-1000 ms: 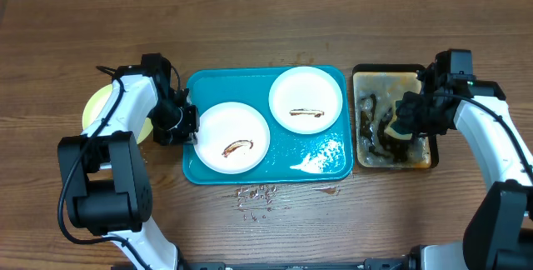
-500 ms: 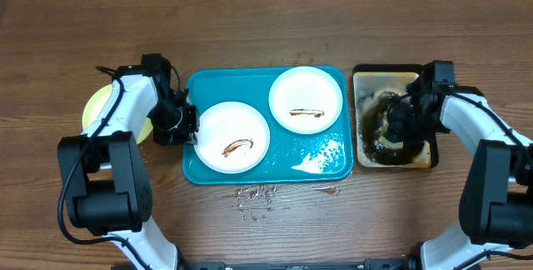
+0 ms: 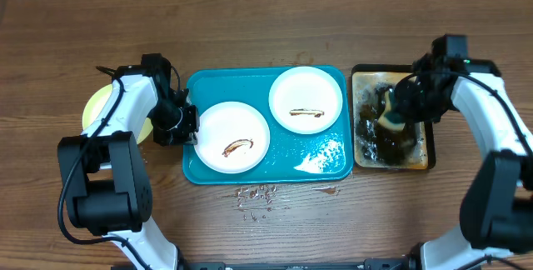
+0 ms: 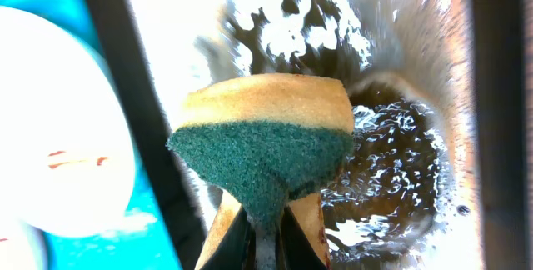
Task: Clean dirty plates on tray and stack at the side
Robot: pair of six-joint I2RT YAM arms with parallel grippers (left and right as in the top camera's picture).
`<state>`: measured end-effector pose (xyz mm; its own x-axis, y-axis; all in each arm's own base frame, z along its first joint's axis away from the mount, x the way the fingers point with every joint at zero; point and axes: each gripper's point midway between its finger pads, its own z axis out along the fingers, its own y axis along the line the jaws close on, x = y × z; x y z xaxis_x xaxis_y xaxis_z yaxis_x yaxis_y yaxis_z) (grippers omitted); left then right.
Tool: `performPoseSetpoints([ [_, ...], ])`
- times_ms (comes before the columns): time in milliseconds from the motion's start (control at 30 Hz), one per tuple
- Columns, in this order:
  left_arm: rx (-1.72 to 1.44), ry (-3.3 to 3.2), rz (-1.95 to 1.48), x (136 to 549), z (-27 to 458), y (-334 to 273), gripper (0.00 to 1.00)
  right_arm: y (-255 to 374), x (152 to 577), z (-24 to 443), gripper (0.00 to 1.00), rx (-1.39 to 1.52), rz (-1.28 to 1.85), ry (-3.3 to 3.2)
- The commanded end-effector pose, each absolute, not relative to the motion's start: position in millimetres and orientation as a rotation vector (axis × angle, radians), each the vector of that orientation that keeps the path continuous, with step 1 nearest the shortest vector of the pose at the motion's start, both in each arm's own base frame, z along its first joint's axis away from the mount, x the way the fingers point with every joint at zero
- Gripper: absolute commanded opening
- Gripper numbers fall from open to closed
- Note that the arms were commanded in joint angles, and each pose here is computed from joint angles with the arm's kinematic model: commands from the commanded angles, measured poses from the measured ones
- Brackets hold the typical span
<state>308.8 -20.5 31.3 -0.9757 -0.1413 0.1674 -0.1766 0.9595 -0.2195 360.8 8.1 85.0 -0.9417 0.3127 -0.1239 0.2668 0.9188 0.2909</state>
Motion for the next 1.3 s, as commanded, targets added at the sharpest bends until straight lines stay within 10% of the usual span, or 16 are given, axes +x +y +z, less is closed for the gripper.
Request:
performPoseSetpoints([
  [0, 0.264, -2.952, 0.376, 309.3, 32.8, -25.9, 0.04, 9.8, 364.2, 116.1, 0.04, 0.385, 0.391, 2.842],
  [200, 0.264, -2.952, 0.376, 309.3, 32.8, -25.9, 0.04, 66.3, 343.2, 126.6, 0.04, -0.067, 0.697, 2.856],
  [300, 0.264, -2.952, 0.376, 309.2, 32.8, -25.9, 0.04, 7.9, 342.3, 106.7, 0.04, 0.492, 0.119, 2.929],
  [400, 0.264, -2.952, 0.376, 309.2, 32.8, -25.9, 0.04, 51.0, 349.3, 112.9, 0.04, 0.080, 0.361, 2.918],
  [500, 0.264, -2.952, 0.376, 309.2, 32.8, -25.7, 0.04, 41.4, 350.4, 110.4, 0.04, 0.280, 0.263, 2.920],
  [1267, 0.256, -2.960, 0.376, 310.9, 32.5, -27.2, 0.04, 342.5, 299.8, 124.9, 0.04, -0.679, 0.872, 2.605],
])
